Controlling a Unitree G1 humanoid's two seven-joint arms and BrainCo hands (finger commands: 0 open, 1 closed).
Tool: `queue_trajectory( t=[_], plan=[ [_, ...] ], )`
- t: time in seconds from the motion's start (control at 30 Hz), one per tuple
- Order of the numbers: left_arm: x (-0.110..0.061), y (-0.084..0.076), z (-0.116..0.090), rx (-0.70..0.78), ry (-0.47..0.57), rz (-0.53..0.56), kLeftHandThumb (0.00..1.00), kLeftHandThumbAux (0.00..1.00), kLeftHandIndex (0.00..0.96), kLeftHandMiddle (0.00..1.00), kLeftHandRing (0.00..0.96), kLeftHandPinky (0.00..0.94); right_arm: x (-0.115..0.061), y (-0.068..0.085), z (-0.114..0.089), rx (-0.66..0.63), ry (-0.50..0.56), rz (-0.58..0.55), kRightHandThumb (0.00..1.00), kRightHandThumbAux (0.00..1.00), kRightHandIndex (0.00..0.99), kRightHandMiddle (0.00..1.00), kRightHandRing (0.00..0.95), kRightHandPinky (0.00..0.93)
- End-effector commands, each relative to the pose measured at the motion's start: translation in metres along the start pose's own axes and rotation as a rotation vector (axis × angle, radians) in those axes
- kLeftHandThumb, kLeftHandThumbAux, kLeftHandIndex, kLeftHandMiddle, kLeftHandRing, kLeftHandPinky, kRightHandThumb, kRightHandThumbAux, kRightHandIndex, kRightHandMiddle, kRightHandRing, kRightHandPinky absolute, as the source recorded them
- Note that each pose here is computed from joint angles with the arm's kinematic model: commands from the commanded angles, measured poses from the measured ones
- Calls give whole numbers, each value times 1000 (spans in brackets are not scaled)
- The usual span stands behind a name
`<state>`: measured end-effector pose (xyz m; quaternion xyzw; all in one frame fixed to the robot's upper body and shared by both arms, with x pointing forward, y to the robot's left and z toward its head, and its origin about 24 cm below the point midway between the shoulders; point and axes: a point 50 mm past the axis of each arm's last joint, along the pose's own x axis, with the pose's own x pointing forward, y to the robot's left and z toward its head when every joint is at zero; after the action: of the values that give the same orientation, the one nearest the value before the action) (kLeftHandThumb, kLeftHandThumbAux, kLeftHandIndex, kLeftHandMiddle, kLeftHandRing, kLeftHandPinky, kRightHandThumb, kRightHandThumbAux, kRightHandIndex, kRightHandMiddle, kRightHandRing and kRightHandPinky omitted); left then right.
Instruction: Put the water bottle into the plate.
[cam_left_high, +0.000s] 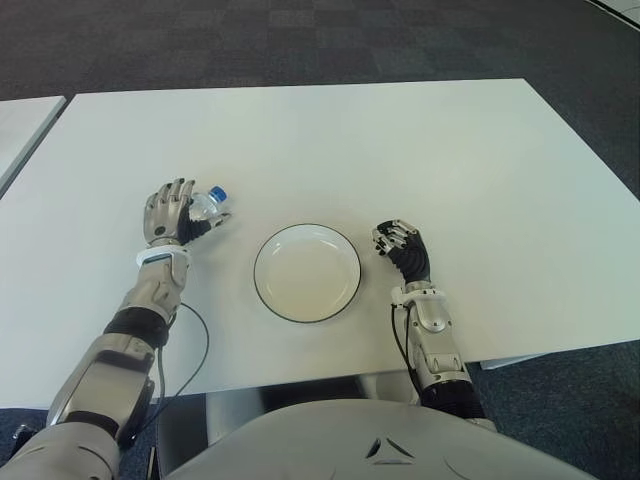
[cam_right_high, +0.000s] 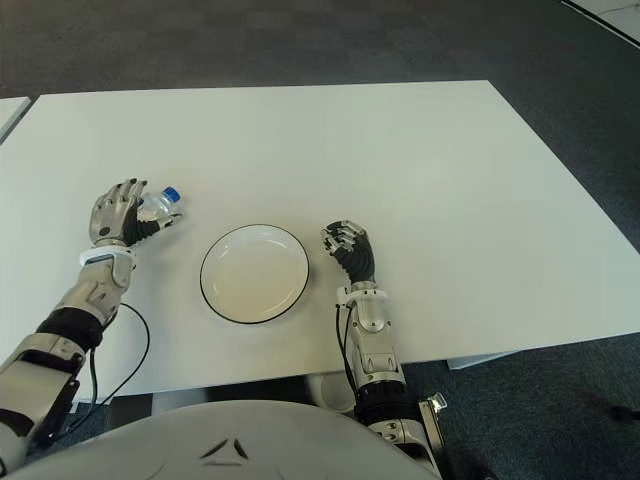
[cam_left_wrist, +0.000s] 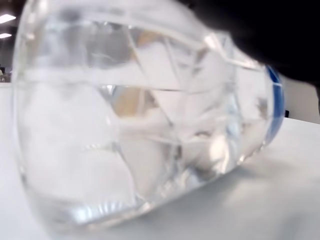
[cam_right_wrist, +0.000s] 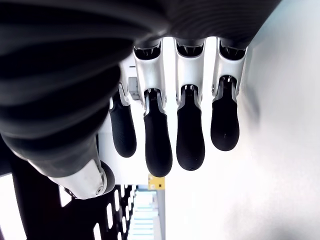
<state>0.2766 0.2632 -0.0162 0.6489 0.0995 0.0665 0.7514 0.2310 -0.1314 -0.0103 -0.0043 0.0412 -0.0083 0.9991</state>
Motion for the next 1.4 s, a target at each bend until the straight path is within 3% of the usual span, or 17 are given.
queue_trajectory(
  t=[0.03, 0.27, 0.37, 0.43, 0.47, 0.5, 0.63, 0.77, 0.93, 1.4],
  plan=[
    [-20, -34, 5, -9, 0, -154, 674, 322, 0, 0, 3, 65, -2, 2, -5, 34, 26, -10, 706, 729, 432, 595, 610, 622],
    [-22, -43, 9, 9, 2, -206, 720, 369, 22, 67, 63, 143, -2, 2, -4, 34, 25, -8, 705, 729, 432, 594, 609, 613],
    [-25, -51, -1, 18, 30, -237, 740, 400, 78, 122, 116, 205, -2, 2, -4, 34, 20, -6, 705, 729, 432, 594, 607, 607],
    [-28, -56, -10, 25, 56, -255, 765, 438, 248, 230, 216, 281, -2, 2, -4, 35, 19, -7, 705, 729, 432, 593, 605, 606],
    [-28, -56, -9, 25, 57, -247, 771, 444, 281, 256, 241, 300, -2, 2, -3, 37, 18, -7, 705, 729, 432, 592, 605, 605],
    [-27, -55, -7, 23, 54, -238, 798, 523, 334, 333, 331, 360, -2, 2, -3, 38, 18, -8, 705, 729, 432, 592, 604, 606],
    [-27, -56, -6, 23, 53, -222, 836, 633, 408, 442, 460, 445, -2, 2, -3, 41, 16, -7, 705, 728, 432, 592, 603, 608],
    [-28, -58, -6, 32, 70, -217, 919, 651, 386, 463, 515, 573, -2, 2, -3, 42, 12, -7, 706, 728, 432, 598, 607, 615],
    [-30, -60, -9, 48, 89, -226, 941, 654, 373, 491, 550, 731, -2, 1, -3, 40, 10, -6, 705, 728, 432, 601, 610, 617],
    [-33, -61, -9, -93, 126, -190, 946, 655, 369, 504, 539, 855, -1, 0, -3, 39, 16, -11, 705, 729, 432, 605, 611, 620]
  ],
)
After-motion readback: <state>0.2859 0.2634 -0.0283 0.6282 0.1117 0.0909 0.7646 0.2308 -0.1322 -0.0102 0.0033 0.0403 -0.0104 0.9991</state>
